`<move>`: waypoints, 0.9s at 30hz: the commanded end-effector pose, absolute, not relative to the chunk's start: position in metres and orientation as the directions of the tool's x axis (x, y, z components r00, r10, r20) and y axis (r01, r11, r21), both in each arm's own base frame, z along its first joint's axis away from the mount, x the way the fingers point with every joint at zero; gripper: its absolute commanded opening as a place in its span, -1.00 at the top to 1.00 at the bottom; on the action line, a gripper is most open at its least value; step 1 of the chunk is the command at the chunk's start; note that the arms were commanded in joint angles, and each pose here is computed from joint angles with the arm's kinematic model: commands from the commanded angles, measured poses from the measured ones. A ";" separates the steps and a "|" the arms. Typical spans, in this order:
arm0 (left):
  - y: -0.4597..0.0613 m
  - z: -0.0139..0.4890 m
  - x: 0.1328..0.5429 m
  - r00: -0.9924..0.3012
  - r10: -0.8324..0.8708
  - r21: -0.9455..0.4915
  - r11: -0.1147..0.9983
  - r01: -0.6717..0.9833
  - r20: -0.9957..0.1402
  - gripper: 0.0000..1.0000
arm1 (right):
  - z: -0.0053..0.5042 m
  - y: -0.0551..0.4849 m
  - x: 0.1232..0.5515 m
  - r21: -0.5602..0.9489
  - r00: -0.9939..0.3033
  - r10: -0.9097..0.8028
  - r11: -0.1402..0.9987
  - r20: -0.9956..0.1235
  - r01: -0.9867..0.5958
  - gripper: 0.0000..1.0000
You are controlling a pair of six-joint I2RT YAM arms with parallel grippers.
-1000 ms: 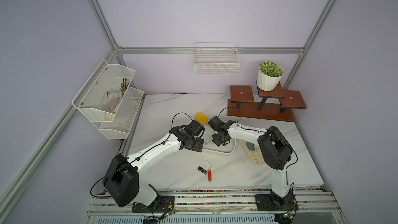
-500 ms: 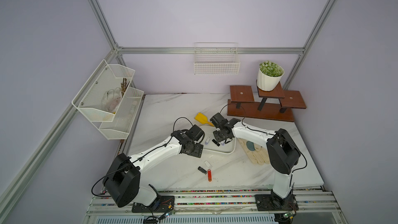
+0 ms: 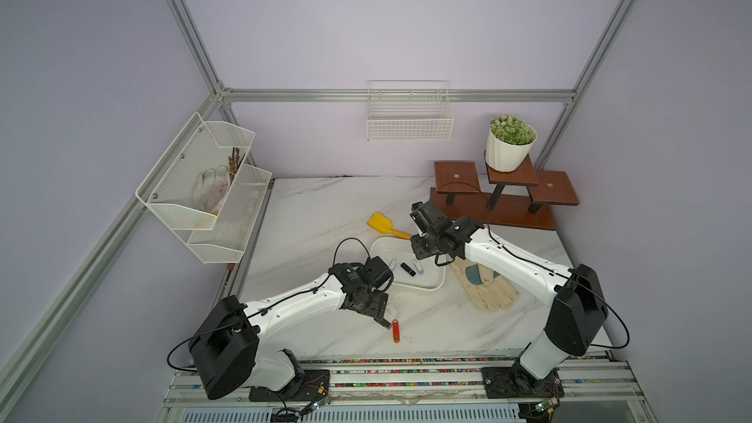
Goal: Put the usb flash drive into the storage box
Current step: Pick up the USB flash from the center of the board.
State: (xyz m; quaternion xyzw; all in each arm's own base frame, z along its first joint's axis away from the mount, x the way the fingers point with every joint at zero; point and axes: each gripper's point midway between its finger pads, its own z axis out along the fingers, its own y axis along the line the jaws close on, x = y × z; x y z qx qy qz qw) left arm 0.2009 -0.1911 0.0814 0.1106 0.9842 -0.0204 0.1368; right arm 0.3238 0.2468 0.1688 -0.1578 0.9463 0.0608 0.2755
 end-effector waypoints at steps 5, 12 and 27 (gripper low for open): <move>-0.185 0.101 0.228 -0.931 0.175 0.052 0.985 0.167 -0.321 -0.80 | 0.168 0.271 0.235 0.162 -0.849 -0.220 0.929 -0.480 -0.333 0.10; -0.153 0.121 0.251 -0.928 0.056 0.006 0.998 0.058 -0.368 -0.80 | 0.117 0.278 0.176 0.187 -0.885 -0.229 0.927 -0.405 -0.325 0.12; -0.106 0.157 0.272 -0.889 -0.054 -0.014 0.998 -0.053 -0.456 -0.85 | 0.066 0.328 0.129 0.221 -0.908 -0.311 0.900 -0.281 -0.376 0.12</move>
